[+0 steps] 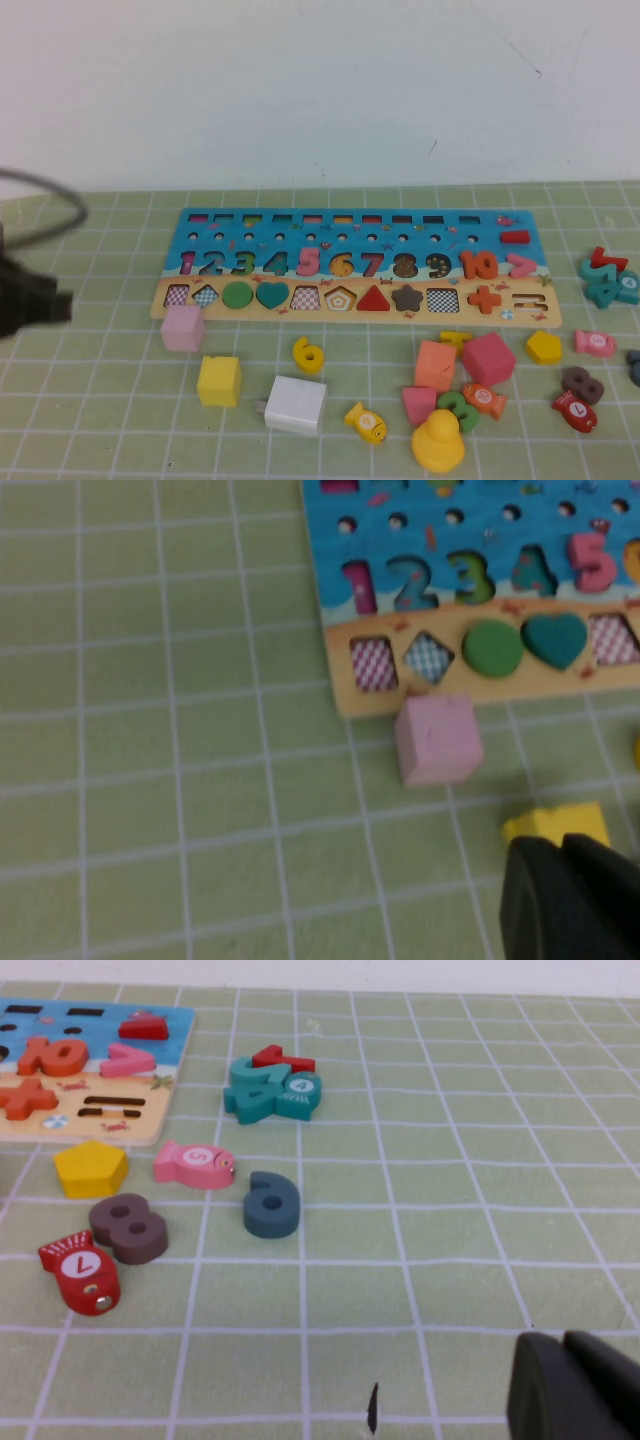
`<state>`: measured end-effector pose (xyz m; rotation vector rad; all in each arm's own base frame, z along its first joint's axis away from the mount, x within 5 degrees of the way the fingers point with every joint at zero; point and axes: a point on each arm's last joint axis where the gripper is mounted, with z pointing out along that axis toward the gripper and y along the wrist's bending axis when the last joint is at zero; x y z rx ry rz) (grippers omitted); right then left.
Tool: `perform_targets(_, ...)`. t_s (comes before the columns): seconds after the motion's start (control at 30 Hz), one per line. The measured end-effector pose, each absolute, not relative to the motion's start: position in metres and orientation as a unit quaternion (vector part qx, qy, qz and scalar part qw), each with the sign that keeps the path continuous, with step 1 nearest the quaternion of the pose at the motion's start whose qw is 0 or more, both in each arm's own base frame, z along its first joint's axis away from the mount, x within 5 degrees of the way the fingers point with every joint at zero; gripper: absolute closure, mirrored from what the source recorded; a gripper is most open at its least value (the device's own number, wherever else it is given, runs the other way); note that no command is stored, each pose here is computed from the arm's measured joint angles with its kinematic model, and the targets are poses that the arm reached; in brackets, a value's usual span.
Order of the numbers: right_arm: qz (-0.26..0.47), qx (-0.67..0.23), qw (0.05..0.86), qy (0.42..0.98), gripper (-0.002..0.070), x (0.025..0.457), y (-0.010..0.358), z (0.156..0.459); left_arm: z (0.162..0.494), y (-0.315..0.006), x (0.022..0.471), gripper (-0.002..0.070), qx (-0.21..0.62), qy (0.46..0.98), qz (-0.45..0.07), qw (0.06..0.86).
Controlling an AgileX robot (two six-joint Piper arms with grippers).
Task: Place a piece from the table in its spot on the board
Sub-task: Pick up the "number 6"
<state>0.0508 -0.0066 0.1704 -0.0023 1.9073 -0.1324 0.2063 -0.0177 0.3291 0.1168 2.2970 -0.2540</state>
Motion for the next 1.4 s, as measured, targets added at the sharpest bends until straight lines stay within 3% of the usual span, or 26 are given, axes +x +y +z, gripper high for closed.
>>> perform_targets(0.17, -0.057, -0.001, 0.577, 0.815, 0.0666, 0.051, -0.007, 0.170, 0.338, -0.034, 0.257, 0.0677, 0.087, 0.915, -0.121, 0.375)
perform_targets(0.33, -0.057, -0.001, 0.577, 0.815, 0.0666, 0.051, -0.007, 0.170, 0.316, -0.095, 0.284, 0.0677, 0.182, 0.929, -0.142, 0.290)
perform_targets(0.57, -0.057, -0.001, 0.577, 0.815, 0.0666, 0.051, -0.007, 0.170, 0.272, -0.175, 0.302, 0.0665, 0.234, 0.943, -0.108, 0.210)
perform_targets(0.67, -0.057, -0.001, 0.577, 0.815, 0.0666, 0.051, -0.007, 0.170, 0.258, -0.188, 0.313, 0.0578, 0.219, 0.953, -0.084, 0.194)
perform_targets(0.83, -0.057, -0.001, 0.577, 0.815, 0.0666, 0.051, -0.007, 0.170, 0.243, -0.199, 0.332, 0.0302, 0.204, 0.961, -0.068, 0.175)
perform_targets(0.9, -0.057, -0.001, 0.577, 0.815, 0.0666, 0.051, -0.007, 0.170, 0.236, -0.203, 0.338, 0.0231, 0.204, 0.964, -0.063, 0.162)
perform_targets(1.03, -0.057, -0.001, 0.577, 0.815, 0.0666, 0.051, -0.007, 0.170, 0.220, -0.211, 0.351, 0.0189, 0.201, 0.969, -0.058, 0.134)
perform_targets(1.4, -0.057, -0.001, 0.577, 0.815, 0.0666, 0.051, -0.007, 0.170, 0.198, -0.223, 0.363, 0.0187, 0.239, 0.965, -0.063, 0.092)
